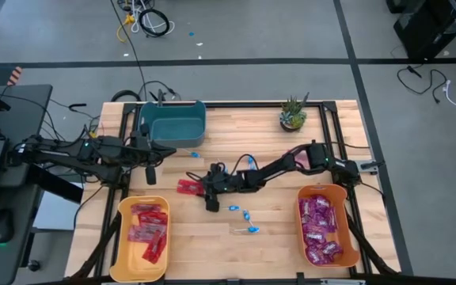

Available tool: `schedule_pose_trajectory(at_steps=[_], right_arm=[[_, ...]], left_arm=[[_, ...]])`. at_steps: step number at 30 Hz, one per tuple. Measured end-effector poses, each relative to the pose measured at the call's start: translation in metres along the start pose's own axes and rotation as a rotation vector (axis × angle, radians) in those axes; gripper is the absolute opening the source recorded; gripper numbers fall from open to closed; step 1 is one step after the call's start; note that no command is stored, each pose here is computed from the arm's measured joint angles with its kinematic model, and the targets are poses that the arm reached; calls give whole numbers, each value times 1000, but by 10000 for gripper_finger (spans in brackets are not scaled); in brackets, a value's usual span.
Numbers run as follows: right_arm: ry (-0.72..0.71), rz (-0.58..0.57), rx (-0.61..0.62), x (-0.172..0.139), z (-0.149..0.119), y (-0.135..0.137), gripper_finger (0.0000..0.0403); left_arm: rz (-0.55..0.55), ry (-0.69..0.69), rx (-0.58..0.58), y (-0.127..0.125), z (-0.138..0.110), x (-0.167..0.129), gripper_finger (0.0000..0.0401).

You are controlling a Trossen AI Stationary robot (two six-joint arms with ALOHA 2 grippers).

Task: Sort candy
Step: Put the red candy into the yellow bin

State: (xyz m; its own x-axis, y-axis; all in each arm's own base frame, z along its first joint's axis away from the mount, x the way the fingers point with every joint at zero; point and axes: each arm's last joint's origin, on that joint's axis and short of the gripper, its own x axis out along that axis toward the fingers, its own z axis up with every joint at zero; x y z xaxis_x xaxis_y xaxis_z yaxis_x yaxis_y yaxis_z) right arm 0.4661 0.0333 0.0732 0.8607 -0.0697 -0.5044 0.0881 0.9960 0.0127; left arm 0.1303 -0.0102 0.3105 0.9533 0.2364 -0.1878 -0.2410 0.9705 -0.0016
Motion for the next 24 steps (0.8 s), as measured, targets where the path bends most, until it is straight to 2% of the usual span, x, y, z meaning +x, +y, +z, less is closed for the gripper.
schedule_pose_trajectory(at_steps=[15, 24], right_arm=[[-1, 19, -8, 0, 0, -2, 155], [-7, 26, -16, 1, 0, -2, 112]], left_arm=[[9, 17, 4, 0, -2, 1, 0], [13, 19, 5, 0, -2, 1, 0]])
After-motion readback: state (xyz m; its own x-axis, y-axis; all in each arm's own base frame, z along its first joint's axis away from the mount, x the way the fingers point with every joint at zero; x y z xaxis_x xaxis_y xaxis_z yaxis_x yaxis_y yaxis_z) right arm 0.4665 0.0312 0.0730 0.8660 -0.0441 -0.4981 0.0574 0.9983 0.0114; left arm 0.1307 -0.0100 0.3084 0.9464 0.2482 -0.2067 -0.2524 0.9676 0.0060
